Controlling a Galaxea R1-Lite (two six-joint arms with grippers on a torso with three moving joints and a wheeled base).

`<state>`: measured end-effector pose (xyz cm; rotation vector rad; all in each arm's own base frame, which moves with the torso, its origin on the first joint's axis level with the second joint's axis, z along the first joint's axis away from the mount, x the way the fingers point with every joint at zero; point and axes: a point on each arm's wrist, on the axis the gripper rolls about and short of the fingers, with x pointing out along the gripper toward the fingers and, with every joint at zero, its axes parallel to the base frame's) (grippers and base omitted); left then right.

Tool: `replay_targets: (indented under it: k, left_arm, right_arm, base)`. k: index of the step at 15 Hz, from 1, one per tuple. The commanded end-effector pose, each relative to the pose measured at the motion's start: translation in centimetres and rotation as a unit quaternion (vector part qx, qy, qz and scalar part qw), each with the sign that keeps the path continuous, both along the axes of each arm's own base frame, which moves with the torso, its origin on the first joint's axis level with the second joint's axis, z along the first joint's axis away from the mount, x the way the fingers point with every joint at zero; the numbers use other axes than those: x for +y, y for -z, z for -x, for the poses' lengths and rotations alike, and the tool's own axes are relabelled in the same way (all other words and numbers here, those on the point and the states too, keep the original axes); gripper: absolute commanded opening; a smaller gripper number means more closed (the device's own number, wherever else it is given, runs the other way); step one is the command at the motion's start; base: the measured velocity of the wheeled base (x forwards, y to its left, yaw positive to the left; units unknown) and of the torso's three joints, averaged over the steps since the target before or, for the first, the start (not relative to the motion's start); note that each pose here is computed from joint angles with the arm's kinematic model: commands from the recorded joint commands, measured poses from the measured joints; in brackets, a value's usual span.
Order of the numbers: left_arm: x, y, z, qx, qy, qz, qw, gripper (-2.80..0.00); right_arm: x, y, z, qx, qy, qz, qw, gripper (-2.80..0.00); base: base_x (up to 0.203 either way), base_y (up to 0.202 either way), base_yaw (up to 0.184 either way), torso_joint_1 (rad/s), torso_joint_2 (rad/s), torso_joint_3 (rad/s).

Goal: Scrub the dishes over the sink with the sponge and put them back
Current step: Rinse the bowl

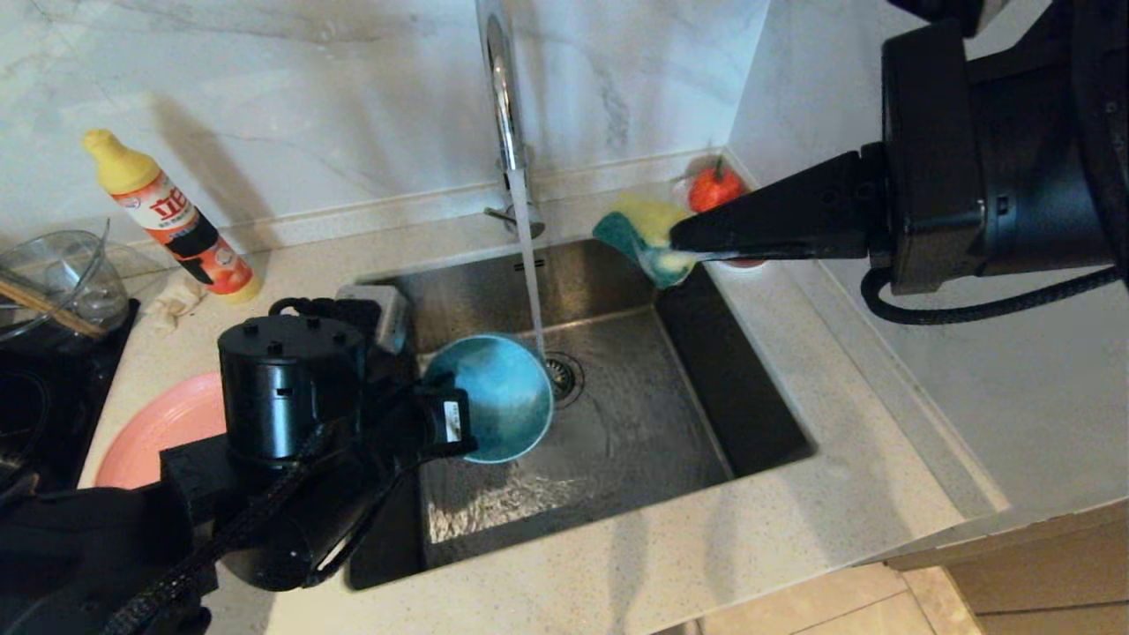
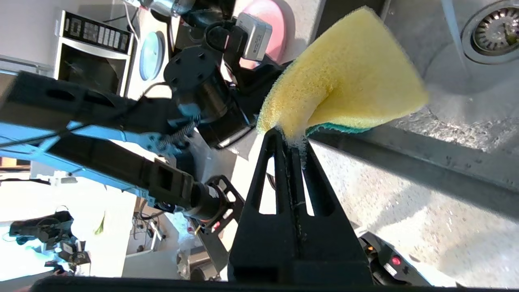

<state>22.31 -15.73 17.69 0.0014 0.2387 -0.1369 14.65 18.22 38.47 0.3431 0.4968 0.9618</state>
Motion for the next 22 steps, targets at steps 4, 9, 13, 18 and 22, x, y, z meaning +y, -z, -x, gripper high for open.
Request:
replay_targets:
  k: [4,9,13,18,22]
  left_arm:
    - [2.8,2.2,-1.0,0.123,-0.036,-0.004,0.9917,-2.80]
    - [1.7,2.2,-5.3,0.161,-0.060,0.086,0.9813,-2.80]
    - [0.0,1.8,-8.6,0.185,-0.087,0.133,0.9698,-2.80]
    - [-0.2,2.4,-10.5,0.192,-0.106,0.146,0.9646,-2.80]
    - [0.0,2.6,-12.1,0.186,-0.122,0.166,0.9606,-2.80]
  right_arm:
    - [-0.6,1.5,0.2,0.016,0.006,0.020,1.000,-2.80]
    - [-0.8,2.4,0.3,0.018,0.003,0.038,0.999,-2.80]
    - [-1.0,2.6,0.5,0.014,0.000,0.043,0.999,-2.80]
    - [-0.9,3.1,0.5,0.021,-0.003,0.048,0.999,-2.80]
    - [-1.0,3.1,0.6,0.020,-0.003,0.048,0.999,-2.80]
  base:
    - [0.000,0.000,0.000,0.000,0.00,0.000]
    - [0.000,0.000,0.000,0.000,0.00,0.000]
    - [0.000,0.000,0.000,0.000,0.00,0.000]
    - [0.000,0.000,0.000,0.000,0.00,0.000]
    - [0.000,0.000,0.000,0.000,0.00,0.000]
